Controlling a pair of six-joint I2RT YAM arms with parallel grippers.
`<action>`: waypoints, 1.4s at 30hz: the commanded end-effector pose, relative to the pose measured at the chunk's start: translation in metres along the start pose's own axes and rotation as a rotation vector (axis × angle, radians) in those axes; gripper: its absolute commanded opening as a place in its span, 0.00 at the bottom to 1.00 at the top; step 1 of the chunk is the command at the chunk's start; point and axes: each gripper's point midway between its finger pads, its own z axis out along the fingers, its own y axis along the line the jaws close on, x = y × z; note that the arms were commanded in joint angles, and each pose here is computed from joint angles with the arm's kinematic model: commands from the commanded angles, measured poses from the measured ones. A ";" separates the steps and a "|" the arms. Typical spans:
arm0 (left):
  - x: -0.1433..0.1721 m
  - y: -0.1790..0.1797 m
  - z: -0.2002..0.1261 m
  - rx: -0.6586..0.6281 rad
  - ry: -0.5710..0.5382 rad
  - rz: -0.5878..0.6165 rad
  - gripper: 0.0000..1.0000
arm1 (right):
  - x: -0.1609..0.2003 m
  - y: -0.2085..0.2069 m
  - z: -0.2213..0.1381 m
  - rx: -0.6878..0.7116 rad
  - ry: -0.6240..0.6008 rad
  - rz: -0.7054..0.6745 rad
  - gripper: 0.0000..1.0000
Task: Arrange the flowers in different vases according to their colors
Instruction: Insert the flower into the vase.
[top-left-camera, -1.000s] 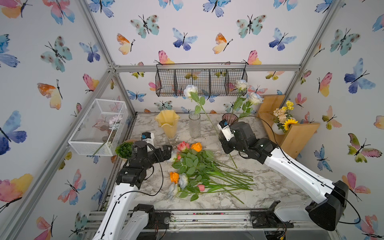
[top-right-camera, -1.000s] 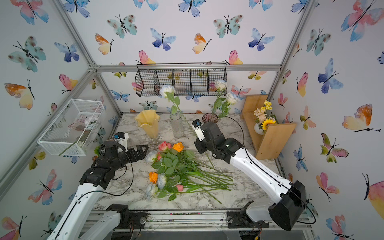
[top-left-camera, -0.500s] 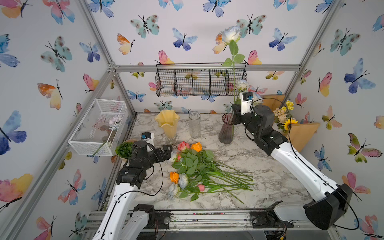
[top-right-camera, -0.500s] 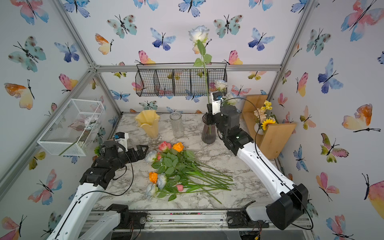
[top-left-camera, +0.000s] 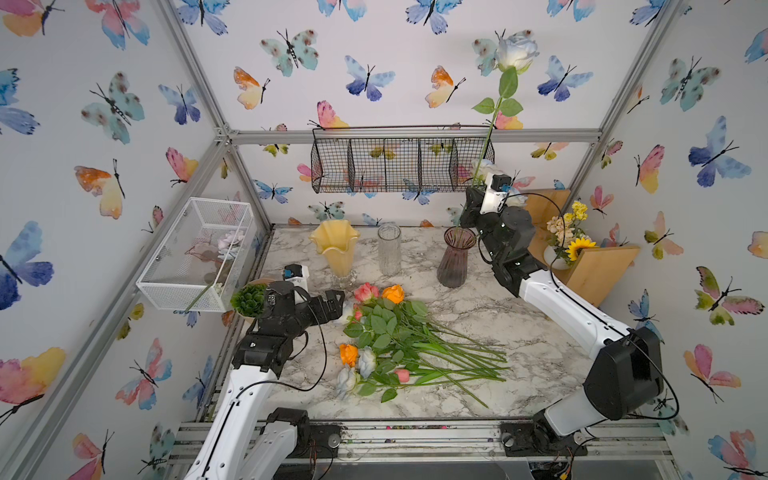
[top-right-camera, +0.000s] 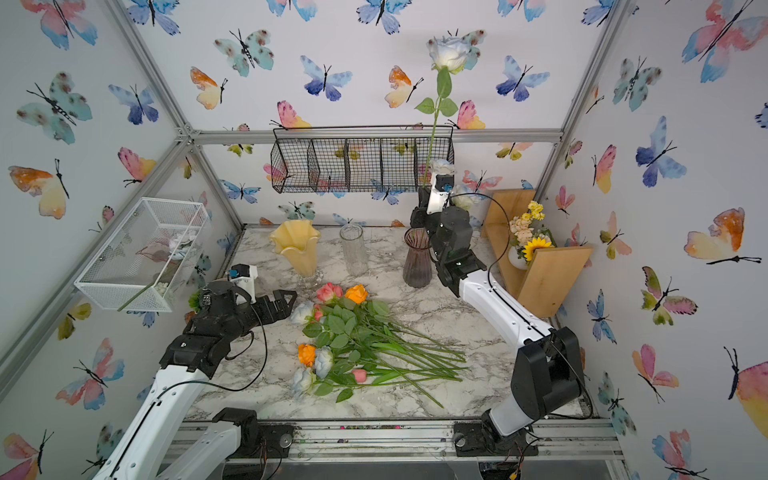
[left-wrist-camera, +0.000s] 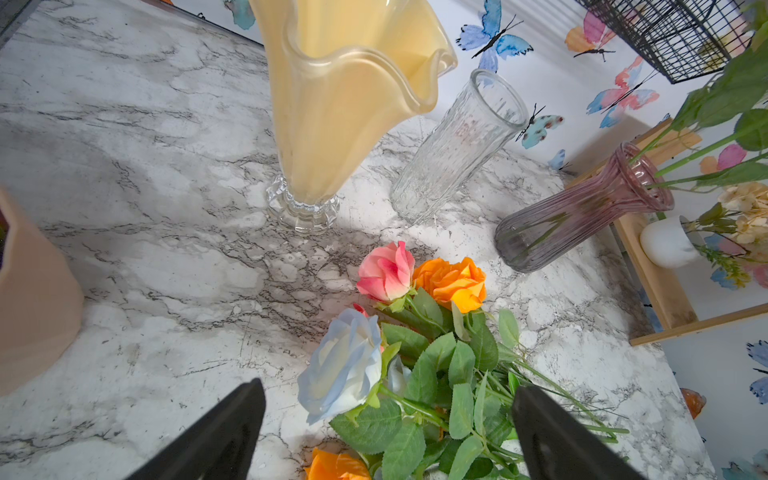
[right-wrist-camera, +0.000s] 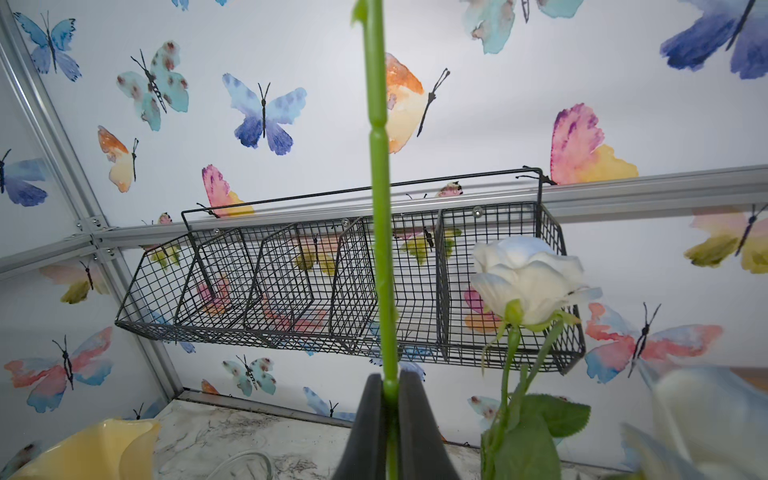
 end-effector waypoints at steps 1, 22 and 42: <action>0.002 -0.003 0.001 0.020 0.008 0.010 0.99 | 0.003 -0.013 0.001 0.056 -0.065 0.019 0.02; 0.002 -0.005 0.000 0.028 0.006 0.012 0.99 | 0.032 -0.029 -0.018 0.120 0.019 -0.002 0.52; 0.001 -0.006 -0.001 0.034 0.000 0.015 0.99 | -0.001 0.006 -0.066 -0.067 0.286 0.034 0.57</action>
